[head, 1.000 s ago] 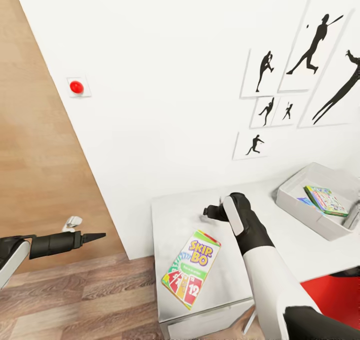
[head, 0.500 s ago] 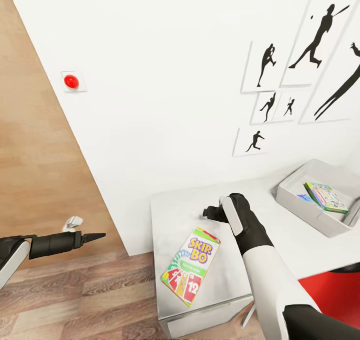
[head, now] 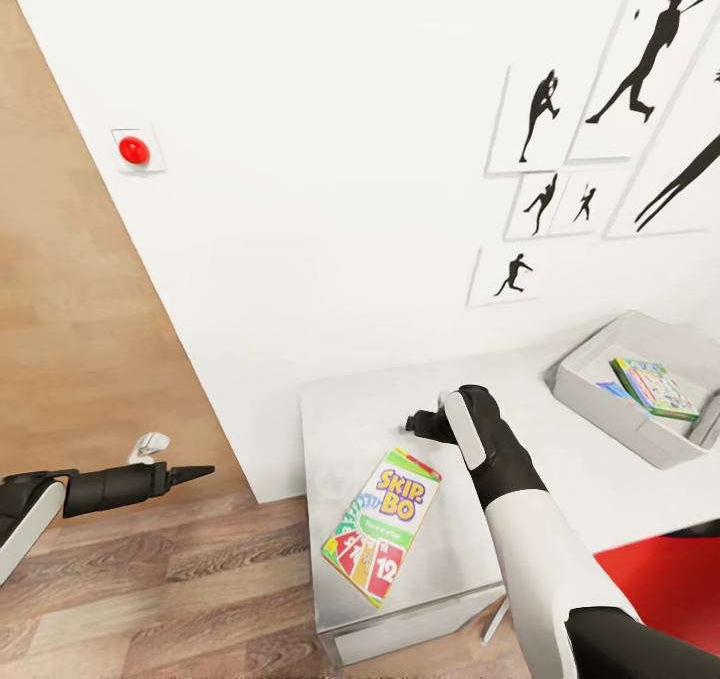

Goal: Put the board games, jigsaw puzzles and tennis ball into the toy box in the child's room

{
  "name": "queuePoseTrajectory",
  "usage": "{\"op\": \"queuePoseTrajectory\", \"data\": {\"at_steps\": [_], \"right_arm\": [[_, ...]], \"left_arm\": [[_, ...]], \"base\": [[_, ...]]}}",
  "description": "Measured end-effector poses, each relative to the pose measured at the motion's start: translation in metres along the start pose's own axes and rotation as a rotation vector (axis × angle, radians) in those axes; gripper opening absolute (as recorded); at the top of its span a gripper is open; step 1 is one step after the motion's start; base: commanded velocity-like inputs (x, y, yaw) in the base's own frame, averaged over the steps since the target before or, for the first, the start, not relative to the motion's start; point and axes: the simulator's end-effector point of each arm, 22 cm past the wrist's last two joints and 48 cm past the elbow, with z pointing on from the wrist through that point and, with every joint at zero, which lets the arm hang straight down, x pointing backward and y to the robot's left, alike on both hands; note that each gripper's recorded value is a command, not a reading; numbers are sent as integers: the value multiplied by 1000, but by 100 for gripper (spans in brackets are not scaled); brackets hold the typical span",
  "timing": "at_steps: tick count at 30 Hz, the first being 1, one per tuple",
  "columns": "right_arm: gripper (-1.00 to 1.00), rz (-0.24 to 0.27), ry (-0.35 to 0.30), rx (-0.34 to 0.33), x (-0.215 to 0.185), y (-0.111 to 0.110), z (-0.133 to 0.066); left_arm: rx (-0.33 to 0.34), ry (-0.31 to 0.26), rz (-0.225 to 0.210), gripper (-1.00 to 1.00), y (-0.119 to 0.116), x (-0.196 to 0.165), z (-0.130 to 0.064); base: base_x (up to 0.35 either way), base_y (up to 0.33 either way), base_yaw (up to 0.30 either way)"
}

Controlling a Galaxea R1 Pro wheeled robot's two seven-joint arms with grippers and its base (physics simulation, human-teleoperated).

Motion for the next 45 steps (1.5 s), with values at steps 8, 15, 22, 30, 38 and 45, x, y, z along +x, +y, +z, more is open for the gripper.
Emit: {"op": "queuePoseTrajectory", "data": {"at_steps": [8, 15, 22, 30, 38, 45], "right_arm": [[100, 1, 13, 2, 4, -1, 7], [100, 4, 23, 3, 8, -3, 13], [100, 6, 34, 5, 12, -4, 19], [100, 7, 47, 7, 16, -6, 26], [100, 8, 60, 9, 21, -7, 33], [100, 10, 71, 11, 25, -9, 39]], "left_arm": [[-22, 9, -10, 100, 9, 4, 4], [-26, 16, -18, 100, 13, 8, 6], [-27, 23, -26, 100, 17, 11, 9], [-30, 32, -35, 100, 21, 15, 12], [-32, 42, -44, 100, 25, 20, 16], [-34, 50, -53, 100, 29, 24, 18]], "base": [[0, 0, 0], [1, 4, 0], [43, 151, 0], [7, 137, 0], [0, 122, 0], [17, 76, 0]]}}
